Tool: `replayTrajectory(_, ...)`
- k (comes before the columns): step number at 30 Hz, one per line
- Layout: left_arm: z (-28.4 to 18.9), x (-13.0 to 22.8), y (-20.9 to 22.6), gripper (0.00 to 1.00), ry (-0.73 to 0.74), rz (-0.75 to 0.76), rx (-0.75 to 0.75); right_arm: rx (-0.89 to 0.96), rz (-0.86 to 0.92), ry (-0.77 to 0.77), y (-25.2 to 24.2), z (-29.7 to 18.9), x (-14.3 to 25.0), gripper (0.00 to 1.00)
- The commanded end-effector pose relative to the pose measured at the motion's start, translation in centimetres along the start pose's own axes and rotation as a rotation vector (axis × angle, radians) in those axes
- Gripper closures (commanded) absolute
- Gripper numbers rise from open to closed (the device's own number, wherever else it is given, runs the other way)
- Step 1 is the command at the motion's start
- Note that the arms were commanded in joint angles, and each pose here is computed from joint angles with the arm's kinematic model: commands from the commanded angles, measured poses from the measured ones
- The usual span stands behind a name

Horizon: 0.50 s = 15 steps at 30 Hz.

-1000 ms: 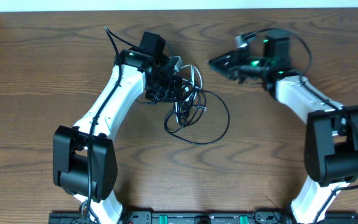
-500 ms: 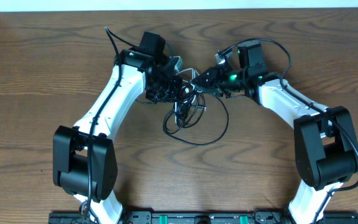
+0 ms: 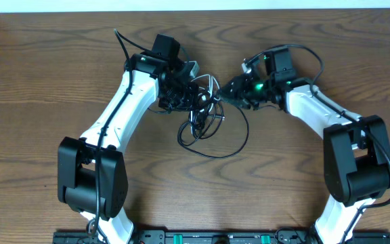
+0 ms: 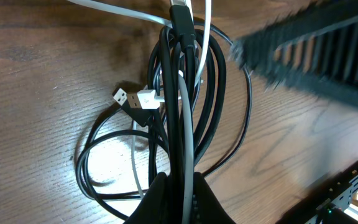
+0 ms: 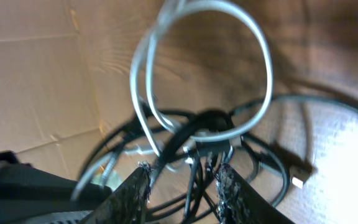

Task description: Untangle cables

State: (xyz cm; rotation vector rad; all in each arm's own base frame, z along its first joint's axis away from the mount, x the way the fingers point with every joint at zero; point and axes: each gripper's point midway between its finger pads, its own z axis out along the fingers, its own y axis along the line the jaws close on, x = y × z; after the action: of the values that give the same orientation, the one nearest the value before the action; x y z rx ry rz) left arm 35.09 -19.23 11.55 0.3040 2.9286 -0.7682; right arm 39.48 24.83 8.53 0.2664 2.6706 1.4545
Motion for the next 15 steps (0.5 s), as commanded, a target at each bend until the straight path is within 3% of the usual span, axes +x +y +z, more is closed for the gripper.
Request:
replayTrajectory(1,-0.2,0.0,0.1,0.92,-0.004,-0.006,-0.006,0.033,-0.058,0.000,0.3,0.9,0.7,0.64)
replayTrajectory(11,-0.2,0.0,0.1,0.92,-0.004,-0.006,-0.006,0.082,-0.059,-0.046,0.4,1.9,0.5,0.63)
replayTrajectory(15,-0.2,0.1,0.1,0.92,-0.004,-0.006,-0.005,0.144,-0.044,-0.067,-0.7,2.1,0.5,0.76)
